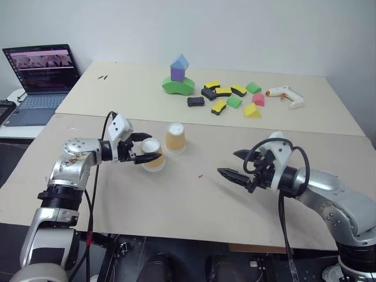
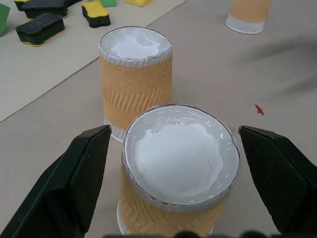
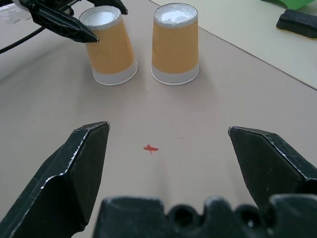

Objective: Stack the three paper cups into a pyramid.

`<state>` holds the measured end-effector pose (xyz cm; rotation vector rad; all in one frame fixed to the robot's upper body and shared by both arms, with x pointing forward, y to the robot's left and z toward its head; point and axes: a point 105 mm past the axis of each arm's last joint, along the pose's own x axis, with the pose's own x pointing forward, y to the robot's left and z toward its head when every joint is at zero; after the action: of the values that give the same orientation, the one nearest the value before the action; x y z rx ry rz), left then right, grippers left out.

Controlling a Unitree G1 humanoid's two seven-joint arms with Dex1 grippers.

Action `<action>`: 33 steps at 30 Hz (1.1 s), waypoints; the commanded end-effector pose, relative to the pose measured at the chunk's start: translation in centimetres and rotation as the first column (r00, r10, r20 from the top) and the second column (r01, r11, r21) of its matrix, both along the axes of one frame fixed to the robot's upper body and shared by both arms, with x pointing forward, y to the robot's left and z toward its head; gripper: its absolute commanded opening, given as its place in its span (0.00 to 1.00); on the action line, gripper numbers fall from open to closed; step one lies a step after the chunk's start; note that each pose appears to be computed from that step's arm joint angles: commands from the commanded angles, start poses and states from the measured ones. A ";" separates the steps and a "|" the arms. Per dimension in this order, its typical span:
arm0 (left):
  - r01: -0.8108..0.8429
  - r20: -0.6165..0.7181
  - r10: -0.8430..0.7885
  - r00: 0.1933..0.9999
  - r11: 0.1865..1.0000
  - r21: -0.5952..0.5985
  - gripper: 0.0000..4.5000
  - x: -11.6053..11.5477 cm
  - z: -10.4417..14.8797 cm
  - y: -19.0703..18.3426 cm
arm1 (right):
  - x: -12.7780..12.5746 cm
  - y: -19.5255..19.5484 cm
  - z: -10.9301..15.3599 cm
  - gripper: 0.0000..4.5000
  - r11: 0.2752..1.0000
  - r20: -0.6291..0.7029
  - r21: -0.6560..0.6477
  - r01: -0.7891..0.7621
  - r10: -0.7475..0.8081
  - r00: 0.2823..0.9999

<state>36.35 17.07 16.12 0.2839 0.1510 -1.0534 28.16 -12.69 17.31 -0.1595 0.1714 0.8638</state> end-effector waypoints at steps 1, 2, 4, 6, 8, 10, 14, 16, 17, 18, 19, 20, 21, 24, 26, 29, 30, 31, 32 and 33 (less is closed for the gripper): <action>0.021 0.047 -0.021 0.999 1.000 0.004 0.98 0.0 1.3 -0.3 | -0.3 0.1 1.7 1.00 1.000 0.077 0.015 -0.002 0.001 0.997; 0.021 0.046 -0.021 0.999 1.000 0.004 0.98 -0.1 1.3 -0.3 | -0.3 0.0 1.7 1.00 1.000 0.079 0.016 -0.002 0.000 0.997; 0.020 0.042 -0.020 0.999 1.000 0.005 0.98 -0.1 1.1 -0.3 | -0.2 0.0 1.9 1.00 1.000 0.083 0.017 0.003 -0.004 0.997; 0.015 0.037 -0.015 0.999 1.000 0.003 0.86 -0.1 1.1 -0.2 | -0.1 -0.1 1.9 1.00 1.000 0.086 0.018 0.006 -0.007 0.996; 0.008 0.033 -0.009 0.999 1.000 0.004 0.72 0.0 1.0 -0.2 | -0.1 -0.1 2.1 1.00 1.000 0.088 0.023 0.005 -0.007 0.996; 0.005 0.033 -0.005 0.999 1.000 0.004 0.72 0.0 1.0 -0.2 | 0.0 -0.1 2.2 1.00 1.000 0.089 0.025 0.004 -0.007 0.996; 0.002 0.033 -0.002 0.999 1.000 -0.005 0.72 0.0 1.2 -0.2 | 0.0 -0.1 2.2 1.00 1.000 0.092 0.028 0.007 -0.009 0.996; 0.005 0.036 -0.005 0.999 1.000 -0.004 0.72 -0.1 1.2 -0.3 | 0.1 -0.1 2.3 1.00 1.000 0.095 0.026 0.009 -0.012 0.995; 0.026 0.037 -0.025 0.999 1.000 -0.013 0.72 -0.3 1.5 -0.9 | 0.2 -0.3 2.5 1.00 1.000 0.103 0.017 0.017 -0.018 0.995; 0.041 0.038 -0.040 0.998 0.999 -0.019 0.72 -0.4 1.7 -1.2 | 0.3 -0.5 2.6 1.00 1.000 0.109 0.011 0.022 -0.023 0.994; 0.081 0.043 -0.080 0.996 0.996 -0.038 0.72 -0.7 2.4 -2.2 | 0.3 -0.8 3.3 1.00 1.000 0.123 0.005 0.025 -0.025 0.992; 0.117 0.048 -0.114 0.992 0.992 -0.051 0.72 -1.0 2.9 -3.1 | 0.3 -1.0 3.9 1.00 1.000 0.136 0.002 0.024 -0.024 0.990; 0.161 0.054 -0.157 0.986 0.985 -0.066 0.72 -1.4 3.6 -4.1 | 0.3 -1.3 4.5 1.00 1.000 0.147 0.000 0.020 -0.020 0.989; 0.307 0.063 -0.301 0.951 0.946 -0.106 0.72 -2.9 5.1 -7.6 | -0.1 -1.6 5.5 1.00 1.000 0.164 -0.014 -0.002 0.004 0.986; 0.375 0.065 -0.370 0.927 0.919 -0.124 0.72 -3.6 5.4 -9.7 | -0.4 -1.7 5.6 1.00 1.000 0.162 -0.025 -0.013 0.017 0.987; 0.408 0.077 -0.401 0.913 0.904 -0.127 0.72 -3.3 5.2 -12.4 | -0.6 -1.9 5.3 1.00 0.999 0.152 -0.046 -0.018 0.025 0.988; 0.415 0.085 -0.407 0.909 0.902 -0.116 0.72 -3.0 5.0 -13.4 | -0.7 -1.9 5.2 1.00 0.999 0.150 -0.047 -0.019 0.026 0.988; 0.427 0.090 -0.418 0.904 0.897 -0.114 0.72 -2.9 4.9 -14.4 | -0.8 -1.9 5.2 1.00 0.999 0.149 -0.048 -0.020 0.027 0.988; 0.437 0.090 -0.429 0.899 0.892 -0.117 0.72 -2.8 4.8 -15.1 | -0.8 -1.8 5.2 1.00 0.999 0.149 -0.048 -0.020 0.027 0.988; 0.444 0.088 -0.436 0.895 0.888 -0.118 0.72 -2.7 4.6 -15.9 | -0.9 -1.7 5.2 1.00 0.999 0.150 -0.047 -0.020 0.026 0.988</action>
<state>33.46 2.23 19.67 0.1819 0.0091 -1.4935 27.79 -14.63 21.37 -0.2385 0.0917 0.8627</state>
